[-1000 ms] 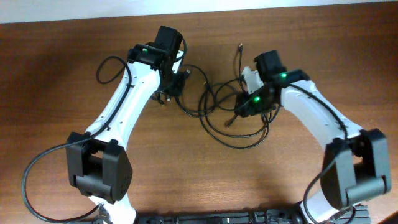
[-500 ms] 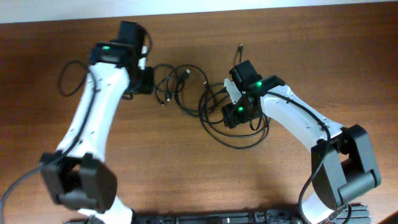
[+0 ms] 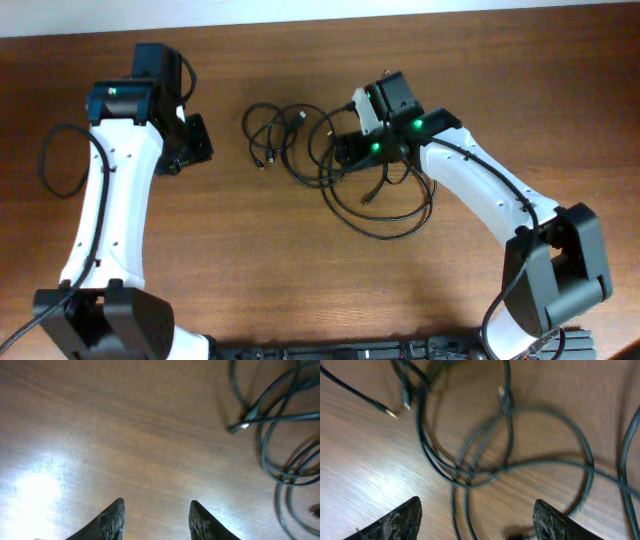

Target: Untangle cables

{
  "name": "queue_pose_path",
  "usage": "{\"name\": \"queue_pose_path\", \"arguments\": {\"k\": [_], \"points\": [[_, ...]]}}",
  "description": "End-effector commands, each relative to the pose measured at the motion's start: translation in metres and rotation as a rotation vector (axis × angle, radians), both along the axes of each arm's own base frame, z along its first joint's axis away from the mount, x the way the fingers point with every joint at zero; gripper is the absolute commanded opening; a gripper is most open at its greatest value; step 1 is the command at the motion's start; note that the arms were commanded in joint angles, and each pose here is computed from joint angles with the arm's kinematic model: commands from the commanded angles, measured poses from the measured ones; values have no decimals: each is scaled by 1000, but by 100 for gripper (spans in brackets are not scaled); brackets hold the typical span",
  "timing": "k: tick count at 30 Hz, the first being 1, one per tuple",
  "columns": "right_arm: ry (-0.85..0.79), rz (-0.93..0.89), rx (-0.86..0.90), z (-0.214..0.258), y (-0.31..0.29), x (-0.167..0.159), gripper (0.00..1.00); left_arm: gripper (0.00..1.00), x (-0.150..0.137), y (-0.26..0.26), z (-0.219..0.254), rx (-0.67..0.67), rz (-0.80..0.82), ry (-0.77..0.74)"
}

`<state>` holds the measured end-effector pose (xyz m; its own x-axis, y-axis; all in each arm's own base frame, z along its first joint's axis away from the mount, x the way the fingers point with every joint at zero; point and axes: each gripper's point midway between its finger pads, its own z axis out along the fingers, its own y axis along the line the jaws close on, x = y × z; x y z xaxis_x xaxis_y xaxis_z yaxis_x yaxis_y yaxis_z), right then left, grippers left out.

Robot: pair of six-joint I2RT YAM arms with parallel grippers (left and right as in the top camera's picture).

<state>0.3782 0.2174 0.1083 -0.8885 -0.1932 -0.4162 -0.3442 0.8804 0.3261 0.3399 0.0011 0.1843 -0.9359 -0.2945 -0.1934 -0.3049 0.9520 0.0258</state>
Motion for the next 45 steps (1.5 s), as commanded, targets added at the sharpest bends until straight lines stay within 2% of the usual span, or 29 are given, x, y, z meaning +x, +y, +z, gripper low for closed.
{"name": "queue_pose_path", "arguments": {"k": [1,8,12,15,23,25,30,33,38,41,42,45], "points": [[-36,7,52,17,13,10,71,42,-19,9,-4,36,39,-6],[-84,45,91,23,35,12,72,44,-30,13,-15,33,57,-87],[-155,202,54,4,73,7,72,43,-37,20,-20,52,138,-128],[-171,233,46,-15,93,8,72,45,-43,30,-20,106,183,-116],[-222,255,24,-56,121,19,72,52,-42,30,-20,103,183,-117],[-222,254,23,-63,122,21,65,52,-42,30,-20,103,183,-118],[-234,254,31,-71,125,26,60,53,-42,30,-20,102,183,-120],[-230,254,34,-77,129,25,46,52,-42,30,-20,102,183,-120],[-204,269,23,-94,135,18,45,53,-42,29,-20,96,181,-119],[-210,277,28,-94,139,16,38,53,-42,29,-20,96,181,-119],[-217,280,31,-93,141,16,34,53,-42,29,-20,96,181,-119],[-225,280,37,-91,143,17,11,53,-42,29,-20,96,181,-118]]}}
